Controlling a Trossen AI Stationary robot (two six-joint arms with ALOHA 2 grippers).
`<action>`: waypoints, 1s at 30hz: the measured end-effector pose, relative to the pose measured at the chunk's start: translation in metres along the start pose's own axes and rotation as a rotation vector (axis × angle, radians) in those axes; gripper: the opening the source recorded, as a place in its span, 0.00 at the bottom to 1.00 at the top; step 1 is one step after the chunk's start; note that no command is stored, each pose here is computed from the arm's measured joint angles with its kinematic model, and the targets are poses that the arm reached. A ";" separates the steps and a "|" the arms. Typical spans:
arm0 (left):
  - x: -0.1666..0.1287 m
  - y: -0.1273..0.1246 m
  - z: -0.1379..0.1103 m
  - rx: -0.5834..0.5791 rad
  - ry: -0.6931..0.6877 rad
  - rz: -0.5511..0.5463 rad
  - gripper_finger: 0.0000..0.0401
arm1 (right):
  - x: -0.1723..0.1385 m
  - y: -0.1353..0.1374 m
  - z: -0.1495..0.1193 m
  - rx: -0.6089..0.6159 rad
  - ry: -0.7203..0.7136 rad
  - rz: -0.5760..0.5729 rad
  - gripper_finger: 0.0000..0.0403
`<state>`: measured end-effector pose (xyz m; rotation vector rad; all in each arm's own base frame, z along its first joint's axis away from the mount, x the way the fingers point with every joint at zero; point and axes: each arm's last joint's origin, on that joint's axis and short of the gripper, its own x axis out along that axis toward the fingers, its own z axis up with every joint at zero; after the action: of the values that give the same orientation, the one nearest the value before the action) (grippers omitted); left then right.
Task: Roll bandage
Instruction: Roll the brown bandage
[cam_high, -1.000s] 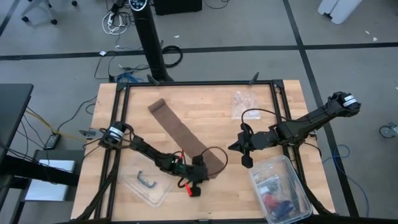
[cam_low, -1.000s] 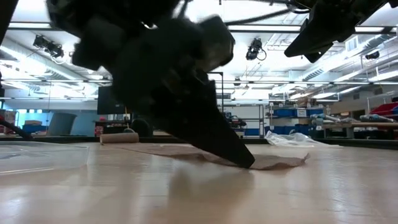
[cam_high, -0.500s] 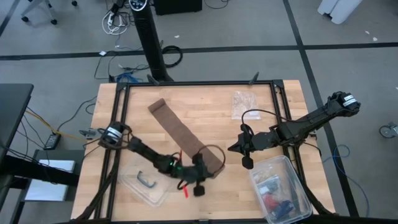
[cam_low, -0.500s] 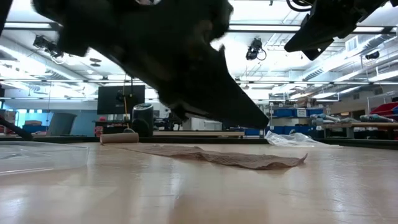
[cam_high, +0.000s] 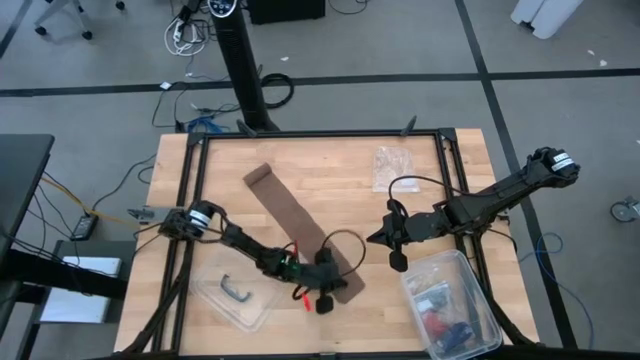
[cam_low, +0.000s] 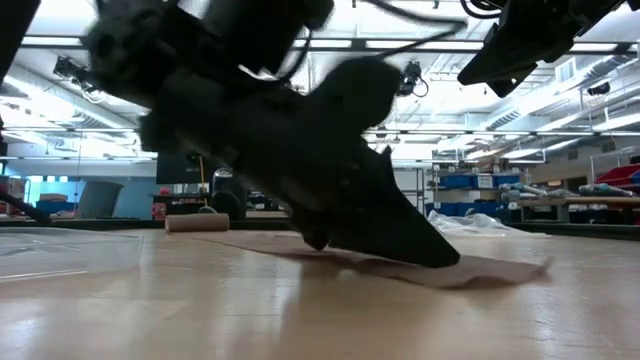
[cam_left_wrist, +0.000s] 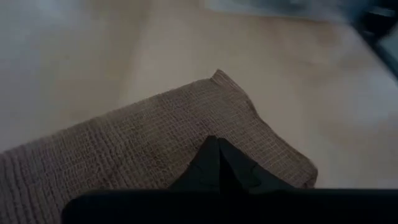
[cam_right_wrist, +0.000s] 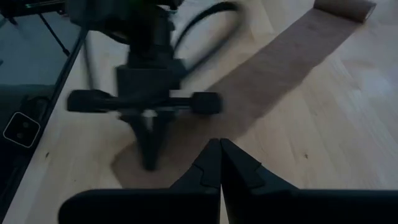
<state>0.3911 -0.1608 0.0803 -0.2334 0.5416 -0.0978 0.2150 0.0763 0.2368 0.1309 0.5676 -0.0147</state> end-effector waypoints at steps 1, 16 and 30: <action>-0.002 -0.006 -0.001 0.002 0.005 -0.022 0.00 | 0.000 0.000 0.000 0.000 0.000 0.000 0.00; -0.046 -0.057 0.011 0.052 0.062 -0.093 0.00 | -0.001 0.005 -0.001 -0.007 -0.002 0.019 0.00; -0.128 -0.052 0.075 0.178 -0.027 0.229 0.00 | -0.001 0.005 0.001 0.002 -0.025 0.028 0.01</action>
<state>0.3197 -0.1771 0.2192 0.0016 0.5265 0.0793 0.2149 0.0816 0.2392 0.1405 0.5407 0.0105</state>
